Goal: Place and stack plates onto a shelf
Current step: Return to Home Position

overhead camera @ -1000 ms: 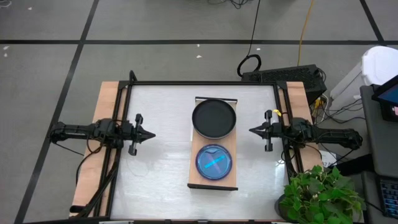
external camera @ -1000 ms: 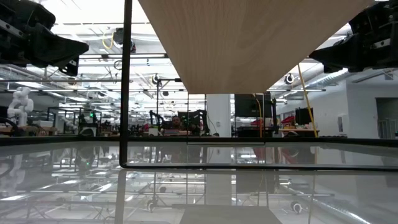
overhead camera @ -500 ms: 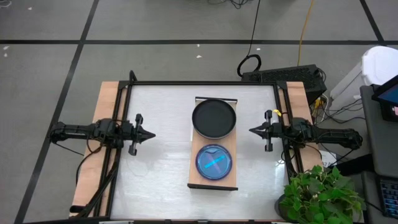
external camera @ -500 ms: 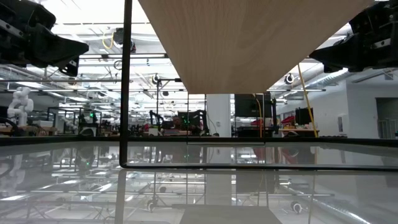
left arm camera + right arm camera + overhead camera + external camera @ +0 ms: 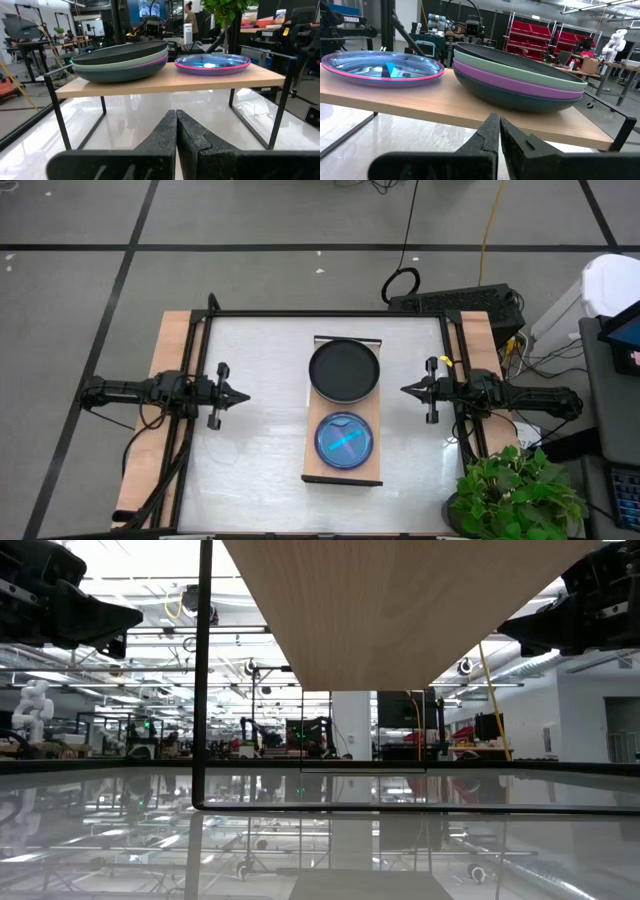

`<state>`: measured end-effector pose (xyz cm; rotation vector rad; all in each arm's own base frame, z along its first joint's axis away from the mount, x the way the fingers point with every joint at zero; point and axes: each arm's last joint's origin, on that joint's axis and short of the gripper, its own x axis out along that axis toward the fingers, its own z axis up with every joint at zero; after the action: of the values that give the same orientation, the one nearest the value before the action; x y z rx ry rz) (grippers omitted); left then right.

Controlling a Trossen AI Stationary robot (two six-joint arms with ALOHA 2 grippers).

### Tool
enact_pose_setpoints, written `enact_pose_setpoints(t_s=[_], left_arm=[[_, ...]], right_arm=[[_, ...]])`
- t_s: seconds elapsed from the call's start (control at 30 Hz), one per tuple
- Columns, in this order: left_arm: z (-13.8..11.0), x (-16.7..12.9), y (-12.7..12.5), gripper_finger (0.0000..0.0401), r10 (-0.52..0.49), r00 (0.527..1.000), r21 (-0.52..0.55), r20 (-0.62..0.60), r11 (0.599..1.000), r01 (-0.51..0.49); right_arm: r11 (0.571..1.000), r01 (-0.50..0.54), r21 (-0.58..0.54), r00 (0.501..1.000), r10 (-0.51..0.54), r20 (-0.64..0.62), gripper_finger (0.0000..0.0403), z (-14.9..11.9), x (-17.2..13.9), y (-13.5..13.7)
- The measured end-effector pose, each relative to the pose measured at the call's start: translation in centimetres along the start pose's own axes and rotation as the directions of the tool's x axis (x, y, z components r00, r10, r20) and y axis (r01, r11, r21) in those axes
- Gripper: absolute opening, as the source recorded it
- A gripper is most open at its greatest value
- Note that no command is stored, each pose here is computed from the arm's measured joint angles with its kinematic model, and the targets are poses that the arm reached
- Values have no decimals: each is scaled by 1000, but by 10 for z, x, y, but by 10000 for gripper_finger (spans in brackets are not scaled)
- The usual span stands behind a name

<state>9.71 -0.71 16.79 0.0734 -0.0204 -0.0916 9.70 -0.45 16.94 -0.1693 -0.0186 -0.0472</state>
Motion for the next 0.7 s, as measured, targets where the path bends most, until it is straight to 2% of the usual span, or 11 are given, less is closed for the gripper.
enact_pose_setpoints(t_s=[0.33, 0.57, 0.7], left_arm=[[0, 0, 0, 3, 0, 1000, -57, 0, 998, 0], [1, 0, 0, 3, 5, 1000, 34, 11, 999, -6], [1, 0, 0, 3, 6, 1000, 34, 12, 999, -6]], right_arm=[[1000, 0, 0, 1000, 0, 0, 0, 0, 0, 0], [1000, 0, 0, 1000, 0, 0, 0, 0, 0, 0], [1000, 0, 0, 1000, 0, 0, 0, 0, 0, 0]])
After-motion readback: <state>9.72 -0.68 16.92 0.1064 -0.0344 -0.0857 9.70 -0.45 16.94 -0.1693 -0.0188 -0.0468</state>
